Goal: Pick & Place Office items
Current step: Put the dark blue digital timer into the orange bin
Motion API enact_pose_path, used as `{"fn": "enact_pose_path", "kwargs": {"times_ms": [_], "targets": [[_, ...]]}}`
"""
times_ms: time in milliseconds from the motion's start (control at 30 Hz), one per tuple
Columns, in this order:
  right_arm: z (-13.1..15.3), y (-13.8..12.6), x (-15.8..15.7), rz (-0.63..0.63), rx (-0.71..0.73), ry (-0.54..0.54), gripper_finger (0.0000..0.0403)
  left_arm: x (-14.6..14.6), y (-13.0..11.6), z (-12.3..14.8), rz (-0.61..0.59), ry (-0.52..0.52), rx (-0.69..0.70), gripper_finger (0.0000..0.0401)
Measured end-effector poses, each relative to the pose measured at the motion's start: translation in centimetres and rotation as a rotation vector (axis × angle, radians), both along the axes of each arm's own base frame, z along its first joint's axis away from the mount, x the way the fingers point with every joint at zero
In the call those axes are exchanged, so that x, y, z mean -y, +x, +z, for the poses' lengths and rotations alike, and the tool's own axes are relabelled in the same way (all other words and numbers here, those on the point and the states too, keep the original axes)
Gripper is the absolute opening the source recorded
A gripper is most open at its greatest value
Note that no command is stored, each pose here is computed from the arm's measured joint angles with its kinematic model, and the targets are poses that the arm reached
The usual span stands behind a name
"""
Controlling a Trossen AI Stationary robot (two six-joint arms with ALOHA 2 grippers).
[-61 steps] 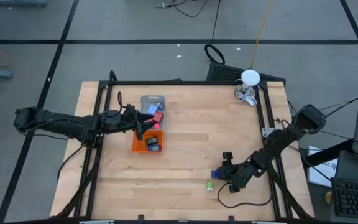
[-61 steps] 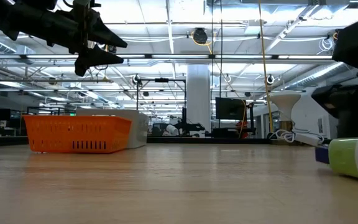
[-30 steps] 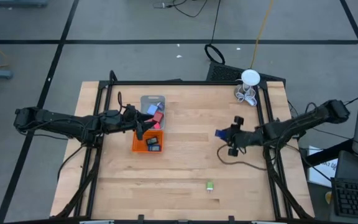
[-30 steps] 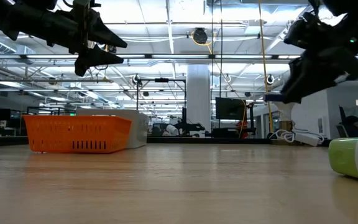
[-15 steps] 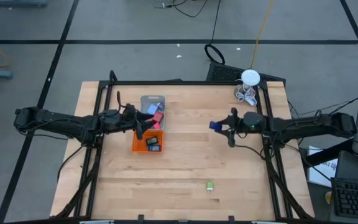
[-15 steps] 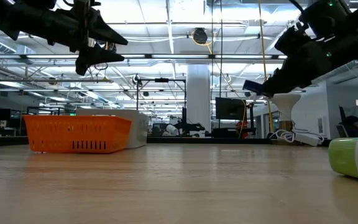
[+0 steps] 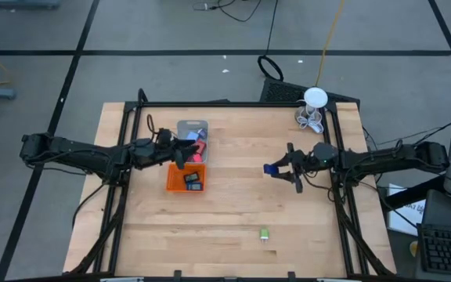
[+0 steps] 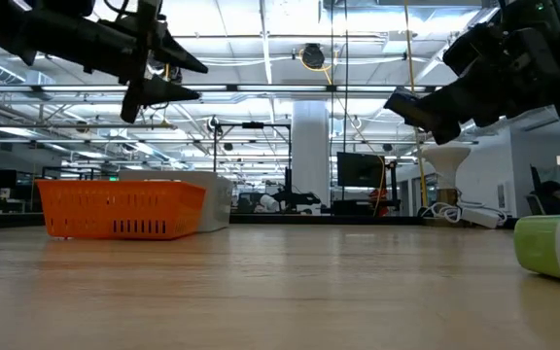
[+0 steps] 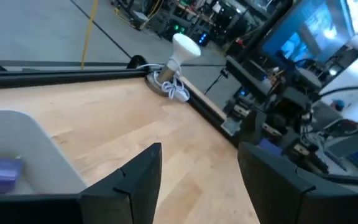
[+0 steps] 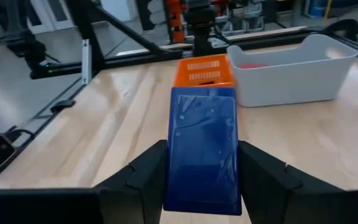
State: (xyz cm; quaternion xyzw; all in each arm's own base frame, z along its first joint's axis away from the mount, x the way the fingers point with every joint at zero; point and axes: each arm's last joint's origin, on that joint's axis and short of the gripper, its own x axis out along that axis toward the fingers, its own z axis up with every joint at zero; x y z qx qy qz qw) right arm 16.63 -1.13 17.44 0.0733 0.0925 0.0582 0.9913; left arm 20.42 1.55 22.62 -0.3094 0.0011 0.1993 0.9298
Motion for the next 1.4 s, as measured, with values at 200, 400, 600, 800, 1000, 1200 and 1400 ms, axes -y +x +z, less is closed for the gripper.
{"fn": "enact_pose_path", "kwargs": {"times_ms": [200, 400, 600, 800, 1000, 1200, 1400], "targets": [[0.2, 0.1, -0.7, 0.046, 0.024, -0.01, 0.0166, 0.2, 2.3, -1.4, -0.101, -0.057, 0.056, 0.0214], [0.2, 0.1, -1.2, 0.071, 0.028, -0.035, 0.0162, 0.3, 3.7, -2.0, -0.126, -0.164, 0.111, 0.0235], [0.1, 0.1, -1.7, 0.007, 0.03, -0.127, 0.0164, 0.5, 6.2, -1.8, -0.197, -0.288, 0.116, 0.0302], [0.1, 0.2, -2.7, -0.057, 0.03, -0.247, 0.0164, 1.5, 10.2, -0.3, -0.304, -0.235, 0.118, 0.034], [0.6, 0.3, -3.4, -0.114, 0.012, -0.326, 0.0164, 2.5, 14.3, 0.2, -0.345, -0.191, 0.042, 0.0341], [1.4, 0.6, -4.2, -0.172, -0.041, -0.418, 0.0162, 3.0, 17.6, -0.2, -0.348, -0.203, -0.038, 0.0328], [1.5, 0.9, -5.0, -0.234, -0.088, -0.505, 0.0163, 3.3, 19.9, -0.5, -0.354, -0.196, -0.038, 0.032]]}}
